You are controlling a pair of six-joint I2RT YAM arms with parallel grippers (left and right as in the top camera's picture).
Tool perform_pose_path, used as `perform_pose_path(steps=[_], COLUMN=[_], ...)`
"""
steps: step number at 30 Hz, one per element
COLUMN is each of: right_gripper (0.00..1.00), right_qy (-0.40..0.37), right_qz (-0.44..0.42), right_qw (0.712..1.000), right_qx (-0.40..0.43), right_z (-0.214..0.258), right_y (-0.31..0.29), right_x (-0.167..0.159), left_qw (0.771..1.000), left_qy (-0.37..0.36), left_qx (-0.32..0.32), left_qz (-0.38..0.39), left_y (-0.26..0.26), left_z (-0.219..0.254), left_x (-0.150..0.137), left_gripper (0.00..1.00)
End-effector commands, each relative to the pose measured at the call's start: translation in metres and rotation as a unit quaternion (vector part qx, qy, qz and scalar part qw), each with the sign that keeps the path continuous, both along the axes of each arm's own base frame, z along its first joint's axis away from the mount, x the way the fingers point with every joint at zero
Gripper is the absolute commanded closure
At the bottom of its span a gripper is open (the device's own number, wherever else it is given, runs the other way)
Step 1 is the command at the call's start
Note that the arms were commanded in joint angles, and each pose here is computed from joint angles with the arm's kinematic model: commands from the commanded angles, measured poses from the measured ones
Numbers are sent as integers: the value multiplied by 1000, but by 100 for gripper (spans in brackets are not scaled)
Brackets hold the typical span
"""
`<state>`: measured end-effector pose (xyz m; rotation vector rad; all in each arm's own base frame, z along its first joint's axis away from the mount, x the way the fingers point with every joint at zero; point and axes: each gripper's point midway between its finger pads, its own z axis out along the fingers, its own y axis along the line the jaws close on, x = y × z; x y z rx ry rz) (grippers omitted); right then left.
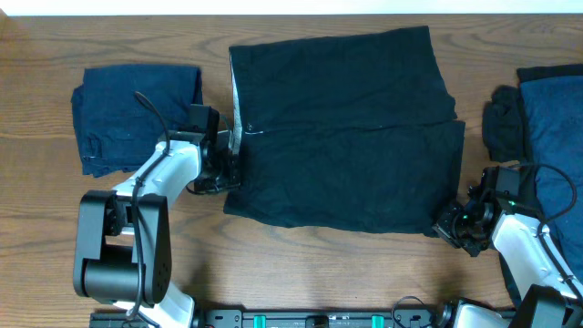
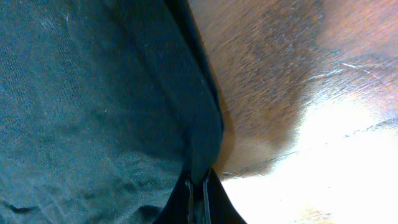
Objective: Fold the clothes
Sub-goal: 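Grasp the pants' lower left and lower right edges with both grippers, then lift both held edges and fold them up toward the pants' top edge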
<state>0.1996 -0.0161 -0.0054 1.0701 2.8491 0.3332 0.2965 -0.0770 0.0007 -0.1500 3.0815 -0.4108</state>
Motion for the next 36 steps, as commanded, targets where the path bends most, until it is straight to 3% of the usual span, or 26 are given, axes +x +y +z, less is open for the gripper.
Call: perform_pose_path(steps=[1,9,13,22,29,32,36], right_gripper=[99,99,99,99,99,99,99], right_qy=[24,22,22,20,20,20,20], right_qz=[1,5,5,5,5,5,5], right_qw=[1000,1000,1000,1000,1000,1000,1000], right_qx=[-8,-7,-6,-7,-7,-7,-7], right_z=[-12,-12,-12,-12,-12,-12,-12], right_y=[-2,0,0,0,0,0,0], right_x=[-13,-12,-12,-11,-11,-11,-11], left_qw=[1000,998,997,986,980,981,982], left_qy=[5,68,69,104,111,113,113], left_qx=[6,12,12,16,6,7,8], left_qz=[2,3,18,126,166,159,150], left_y=[4,7,7,6,-1,-4,-9], left_z=[9,15,25,21,3,1,1], left_x=[-1,-32,-36,-49,-57,-60,-62], left_gripper=[56,30,25,25,28,33,54])
